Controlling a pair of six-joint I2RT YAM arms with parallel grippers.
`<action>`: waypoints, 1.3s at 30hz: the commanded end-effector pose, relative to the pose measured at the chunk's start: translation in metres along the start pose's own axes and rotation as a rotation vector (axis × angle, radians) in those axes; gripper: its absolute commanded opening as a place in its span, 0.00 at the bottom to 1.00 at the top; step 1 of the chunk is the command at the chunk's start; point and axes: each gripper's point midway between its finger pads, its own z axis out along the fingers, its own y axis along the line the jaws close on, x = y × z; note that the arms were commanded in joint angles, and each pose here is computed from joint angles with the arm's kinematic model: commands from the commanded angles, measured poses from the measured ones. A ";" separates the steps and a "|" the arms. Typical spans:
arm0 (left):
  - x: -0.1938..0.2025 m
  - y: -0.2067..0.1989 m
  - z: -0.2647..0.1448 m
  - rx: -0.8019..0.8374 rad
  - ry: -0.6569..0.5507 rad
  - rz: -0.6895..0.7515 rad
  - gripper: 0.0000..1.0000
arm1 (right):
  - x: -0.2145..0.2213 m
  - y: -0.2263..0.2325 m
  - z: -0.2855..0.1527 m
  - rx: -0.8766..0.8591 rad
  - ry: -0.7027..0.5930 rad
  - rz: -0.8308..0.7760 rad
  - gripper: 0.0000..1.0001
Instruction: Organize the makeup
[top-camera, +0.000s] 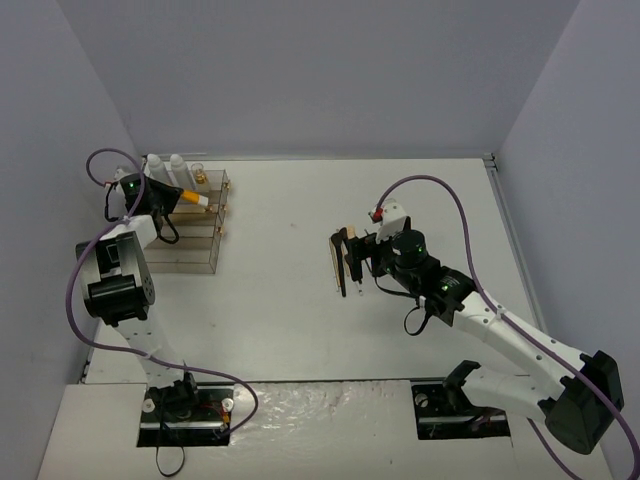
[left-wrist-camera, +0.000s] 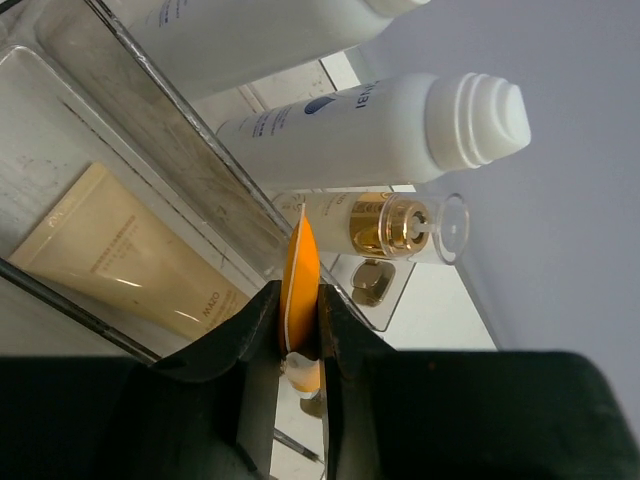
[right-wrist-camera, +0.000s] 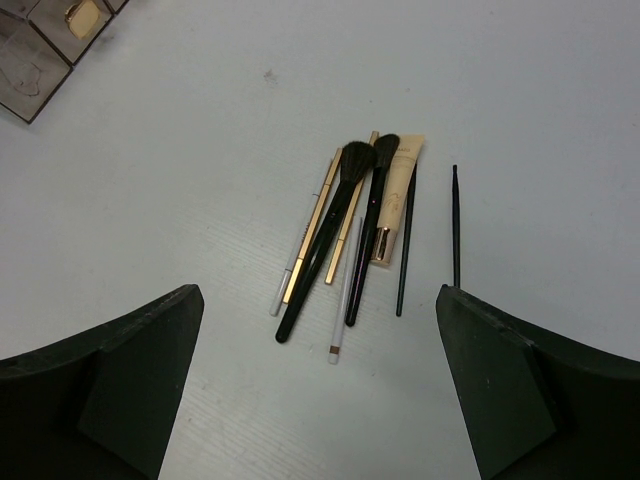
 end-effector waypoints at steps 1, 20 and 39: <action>-0.045 -0.043 -0.009 0.100 -0.116 0.080 0.19 | -0.014 -0.001 0.000 -0.003 -0.061 0.001 1.00; -0.071 -0.039 -0.055 -0.042 -0.160 0.201 0.64 | -0.005 -0.010 0.005 0.053 -0.027 0.022 0.99; 0.044 -0.060 -0.249 -0.028 0.140 0.852 0.96 | 0.058 -0.035 0.076 0.200 0.224 0.056 0.37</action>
